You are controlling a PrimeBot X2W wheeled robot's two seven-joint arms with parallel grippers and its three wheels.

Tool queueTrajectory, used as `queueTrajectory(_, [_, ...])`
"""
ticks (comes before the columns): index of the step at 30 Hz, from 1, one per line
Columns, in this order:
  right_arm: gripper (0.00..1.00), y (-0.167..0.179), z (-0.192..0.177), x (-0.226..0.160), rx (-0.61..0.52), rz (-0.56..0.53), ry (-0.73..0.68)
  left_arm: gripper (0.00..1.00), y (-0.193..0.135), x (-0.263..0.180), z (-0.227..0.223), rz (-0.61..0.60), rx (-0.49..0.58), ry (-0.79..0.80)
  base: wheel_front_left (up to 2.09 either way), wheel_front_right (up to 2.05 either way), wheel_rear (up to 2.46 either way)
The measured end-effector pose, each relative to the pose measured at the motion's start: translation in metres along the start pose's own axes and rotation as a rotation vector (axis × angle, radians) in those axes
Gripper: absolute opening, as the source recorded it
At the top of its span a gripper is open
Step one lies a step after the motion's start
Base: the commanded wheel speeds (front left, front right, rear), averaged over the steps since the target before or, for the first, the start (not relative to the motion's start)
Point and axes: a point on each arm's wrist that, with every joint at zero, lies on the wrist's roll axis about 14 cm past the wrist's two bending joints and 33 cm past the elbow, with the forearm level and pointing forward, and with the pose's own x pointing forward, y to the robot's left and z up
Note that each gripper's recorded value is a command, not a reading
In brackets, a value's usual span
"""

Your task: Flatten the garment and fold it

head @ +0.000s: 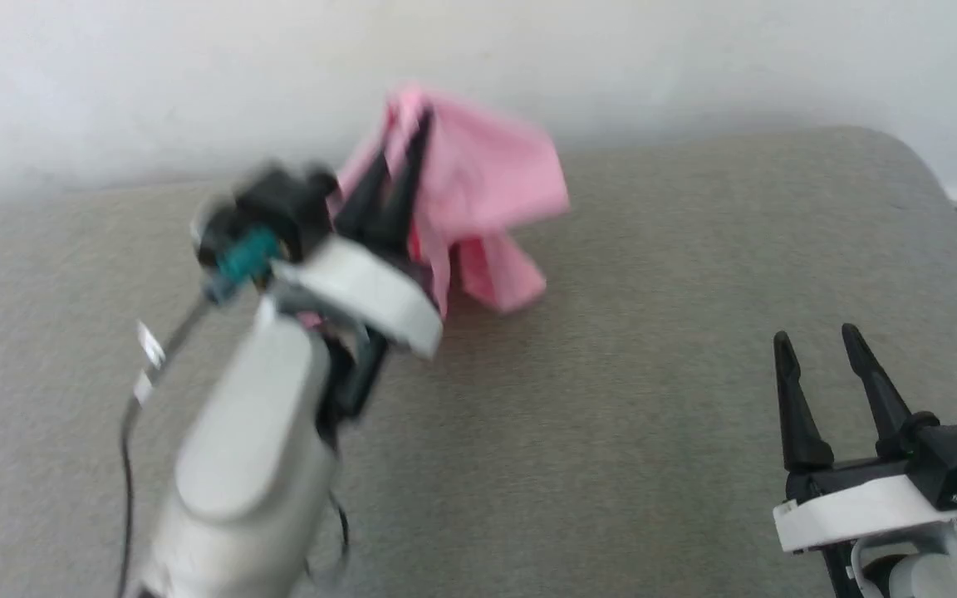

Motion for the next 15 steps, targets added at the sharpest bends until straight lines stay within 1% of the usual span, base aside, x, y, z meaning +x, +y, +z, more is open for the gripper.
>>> queueTrajectory(3, [1.0,-0.013,0.001,-0.013,-0.008,-0.042,0.005,0.0,-0.025,-0.025,-0.044,-0.005,-0.101,0.117,0.0,0.0,0.0])
queueTrajectory(6, [1.0,-0.022,0.004,-0.022,-0.015,-0.072,0.003,0.0,-0.038,-0.068,-0.1,0.044,-0.198,0.292,0.0,0.0,0.0])
queueTrajectory(9, [1.0,-0.029,0.006,-0.028,-0.02,-0.096,0.0,0.0,-0.048,-0.117,-0.147,0.094,-0.249,0.464,0.0,0.0,0.0])
queueTrajectory(11, [1.0,-0.031,0.004,-0.031,-0.021,-0.105,0.008,0.02,-0.057,-0.137,-0.162,0.094,-0.26,0.526,0.0,0.0,0.0])
queueTrajectory(12, [1.0,-0.031,0.002,-0.032,-0.021,-0.104,0.019,0.35,-0.06,-0.142,-0.165,0.095,-0.266,0.537,0.0,0.0,0.0])
queueTrajectory(13, [1.0,-0.03,0.001,-0.032,-0.02,-0.101,0.023,1.0,-0.061,-0.144,-0.165,0.098,-0.257,0.535,0.0,0.0,0.0])
queueTrajectory(15, [1.0,-0.025,0.001,-0.029,-0.018,-0.087,0.022,1.0,-0.06,-0.143,-0.158,0.101,-0.248,0.496,0.0,0.0,0.0])
